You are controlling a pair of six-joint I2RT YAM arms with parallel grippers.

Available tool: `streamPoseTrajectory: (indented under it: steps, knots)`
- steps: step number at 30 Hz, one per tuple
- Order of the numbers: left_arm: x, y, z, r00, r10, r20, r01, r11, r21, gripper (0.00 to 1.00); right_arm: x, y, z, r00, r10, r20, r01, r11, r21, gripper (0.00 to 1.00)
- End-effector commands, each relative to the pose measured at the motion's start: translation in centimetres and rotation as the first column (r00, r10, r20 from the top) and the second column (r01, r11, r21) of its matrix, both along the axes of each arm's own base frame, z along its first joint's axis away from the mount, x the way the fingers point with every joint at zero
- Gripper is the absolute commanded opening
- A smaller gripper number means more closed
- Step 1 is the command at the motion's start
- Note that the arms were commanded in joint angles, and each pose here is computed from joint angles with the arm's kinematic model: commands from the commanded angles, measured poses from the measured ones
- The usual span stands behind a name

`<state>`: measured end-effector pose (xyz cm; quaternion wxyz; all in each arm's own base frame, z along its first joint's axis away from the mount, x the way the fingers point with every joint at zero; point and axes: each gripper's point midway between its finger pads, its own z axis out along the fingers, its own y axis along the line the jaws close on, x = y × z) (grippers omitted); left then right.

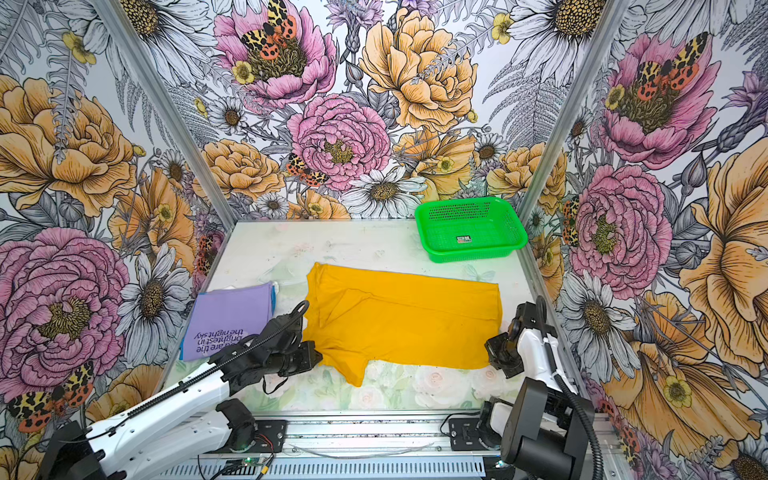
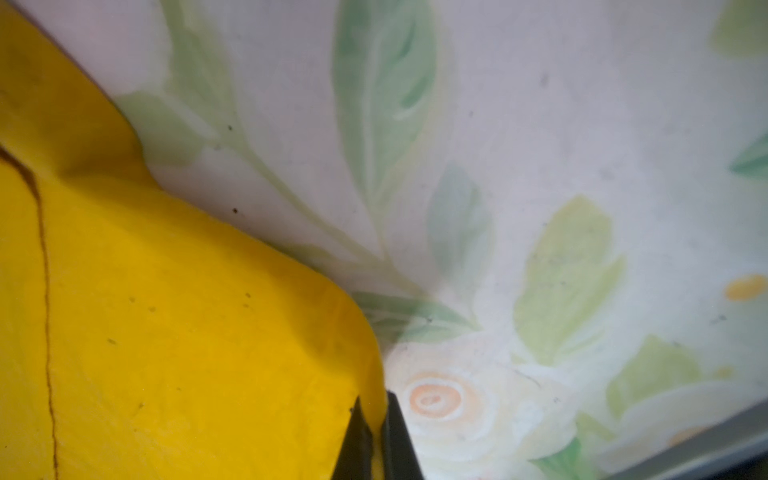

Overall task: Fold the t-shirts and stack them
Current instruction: 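Fold the nearer half over toward the basket with both grippers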

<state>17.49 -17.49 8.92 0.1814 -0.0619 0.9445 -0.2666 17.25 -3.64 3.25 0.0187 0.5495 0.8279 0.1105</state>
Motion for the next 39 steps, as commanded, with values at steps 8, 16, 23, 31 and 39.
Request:
streamPoseTrajectory:
  steps: [8,16,23,31,39]
  knots:
    - [3.5,-0.2,5.5,0.993,-0.022,0.113,0.025,0.999,-0.027,0.0,4.0,-0.9,3.1,0.991,0.069,0.111,-0.07,0.998,0.002,0.0]
    - [9.1,0.1,8.5,0.983,-0.042,0.181,0.042,0.999,0.003,0.0,9.0,-1.8,3.4,0.979,0.081,0.185,-0.091,0.995,0.045,0.0]
    - [13.9,-0.5,8.9,0.98,-0.064,0.186,0.06,0.998,0.028,0.0,12.2,-2.0,1.8,0.977,0.066,0.202,-0.088,0.991,0.1,0.0]
    - [19.1,-0.5,6.6,0.987,-0.088,0.133,0.081,0.995,0.062,0.0,14.1,-2.6,1.0,0.978,0.016,0.207,-0.042,0.992,0.122,0.0]
    - [23.3,-0.7,6.4,0.987,-0.086,0.135,0.079,0.995,0.057,0.0,15.3,-3.3,0.3,0.981,-0.021,0.195,-0.003,0.993,0.122,0.0]
